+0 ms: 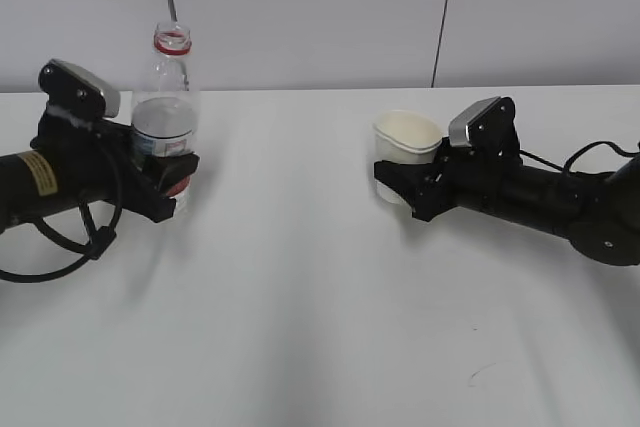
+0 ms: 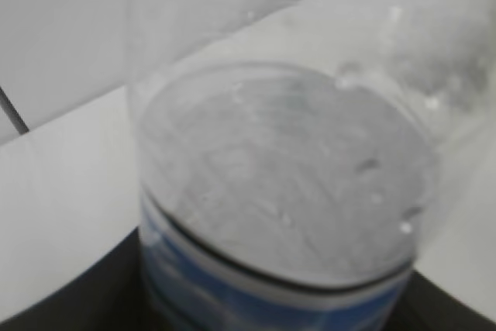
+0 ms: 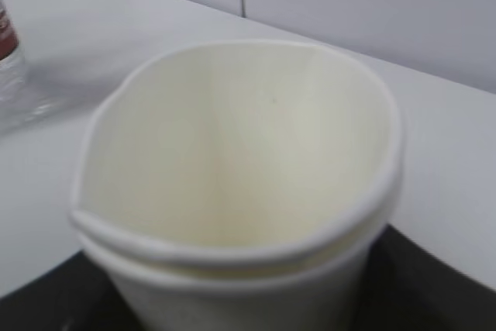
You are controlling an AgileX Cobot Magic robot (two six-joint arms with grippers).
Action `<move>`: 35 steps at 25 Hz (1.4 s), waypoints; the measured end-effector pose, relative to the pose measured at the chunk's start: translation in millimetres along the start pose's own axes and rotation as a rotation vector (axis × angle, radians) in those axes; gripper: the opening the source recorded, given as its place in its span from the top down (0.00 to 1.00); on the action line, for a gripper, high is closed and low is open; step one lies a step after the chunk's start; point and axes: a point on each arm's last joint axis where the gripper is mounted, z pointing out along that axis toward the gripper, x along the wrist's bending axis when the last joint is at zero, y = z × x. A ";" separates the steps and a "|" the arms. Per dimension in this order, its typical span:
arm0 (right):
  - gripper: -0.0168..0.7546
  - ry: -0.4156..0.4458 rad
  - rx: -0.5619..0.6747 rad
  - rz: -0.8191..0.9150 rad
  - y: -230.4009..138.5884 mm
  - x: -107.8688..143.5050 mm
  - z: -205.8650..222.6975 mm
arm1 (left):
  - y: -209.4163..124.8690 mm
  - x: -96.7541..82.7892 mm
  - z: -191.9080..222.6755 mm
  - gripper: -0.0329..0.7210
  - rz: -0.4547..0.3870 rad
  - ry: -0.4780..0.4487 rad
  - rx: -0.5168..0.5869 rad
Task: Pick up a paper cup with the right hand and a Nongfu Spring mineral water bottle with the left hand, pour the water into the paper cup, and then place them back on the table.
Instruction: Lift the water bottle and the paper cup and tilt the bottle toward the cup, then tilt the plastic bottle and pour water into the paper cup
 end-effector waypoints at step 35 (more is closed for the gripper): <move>0.38 0.474 0.017 -0.044 21.7 76.3 22.9 | 33.6 -9.7 0.8 0.42 0.650 0.020 -0.092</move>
